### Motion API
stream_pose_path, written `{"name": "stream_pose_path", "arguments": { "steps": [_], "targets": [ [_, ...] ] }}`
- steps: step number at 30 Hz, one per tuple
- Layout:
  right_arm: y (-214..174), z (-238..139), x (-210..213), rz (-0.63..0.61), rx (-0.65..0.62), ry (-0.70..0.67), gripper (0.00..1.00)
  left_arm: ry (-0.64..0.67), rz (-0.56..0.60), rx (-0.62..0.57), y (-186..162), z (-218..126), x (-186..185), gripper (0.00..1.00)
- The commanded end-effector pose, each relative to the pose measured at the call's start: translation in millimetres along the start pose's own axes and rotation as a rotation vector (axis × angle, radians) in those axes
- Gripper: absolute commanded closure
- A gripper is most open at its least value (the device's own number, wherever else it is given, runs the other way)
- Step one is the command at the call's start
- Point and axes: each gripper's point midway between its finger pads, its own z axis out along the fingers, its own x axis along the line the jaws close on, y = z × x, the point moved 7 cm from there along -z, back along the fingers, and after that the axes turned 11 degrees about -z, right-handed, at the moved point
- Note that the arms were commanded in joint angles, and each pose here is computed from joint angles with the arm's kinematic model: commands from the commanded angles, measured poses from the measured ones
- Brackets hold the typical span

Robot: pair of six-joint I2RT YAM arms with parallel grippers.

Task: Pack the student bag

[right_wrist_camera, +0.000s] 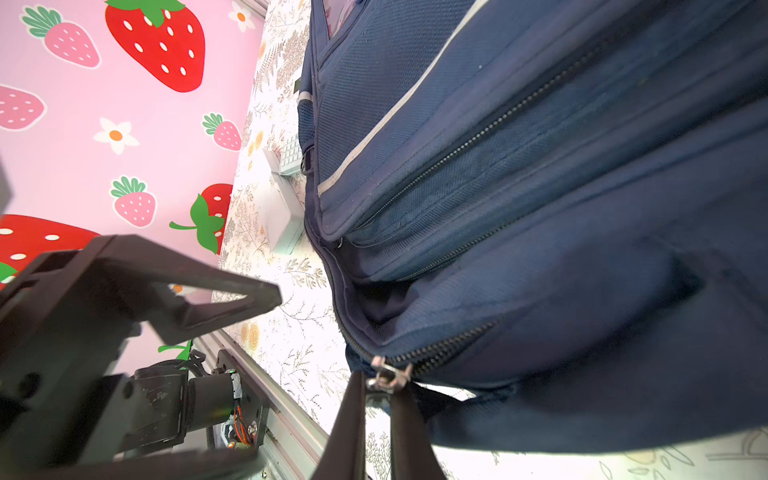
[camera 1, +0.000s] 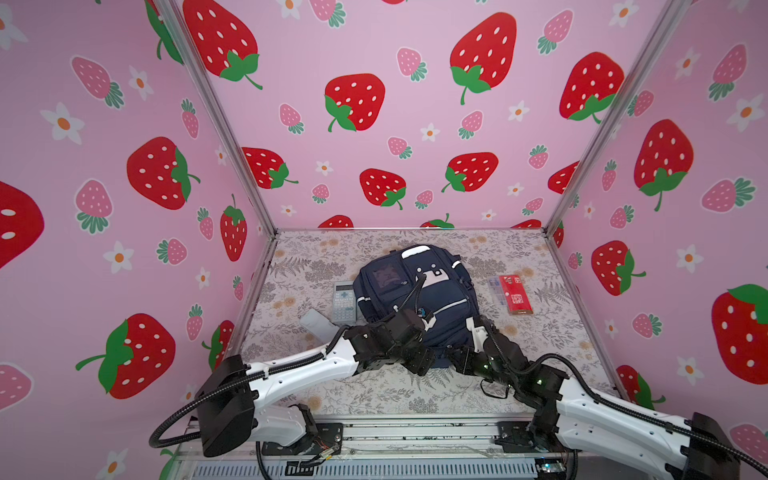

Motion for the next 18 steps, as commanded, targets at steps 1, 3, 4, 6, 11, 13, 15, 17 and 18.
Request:
{"name": "stream_pose_path", "arguments": {
  "steps": [1,3,4,6,11,13,15,17,18],
  "targets": [
    [21,-7,22,0.017,-0.071,0.101,1.0,-0.004,0.124,-0.058,17,10,-3,0.26],
    [21,-8,24,0.017,-0.069,0.108,1.0,-0.02,0.142,-0.02,18,20,-6,0.26],
    [21,-9,24,0.019,-0.069,0.112,1.0,-0.018,0.148,-0.009,19,26,-7,0.23],
    [22,-11,25,0.022,-0.075,0.118,1.0,0.001,0.154,0.007,20,35,-6,0.22],
    [23,-15,25,0.03,-0.082,0.114,1.0,-0.016,0.172,0.027,22,49,-8,0.43],
    [22,-16,21,0.039,-0.081,0.088,1.0,-0.004,0.173,0.044,22,50,-7,0.66],
    [21,-17,14,0.055,-0.085,0.052,1.0,0.022,0.172,0.041,21,46,-4,0.91],
    [22,-20,6,0.069,-0.088,0.016,1.0,0.061,0.165,0.017,19,38,2,1.0],
    [23,-22,2,0.076,-0.091,0.002,1.0,0.077,0.164,0.007,17,35,5,1.0]
  ]
}}
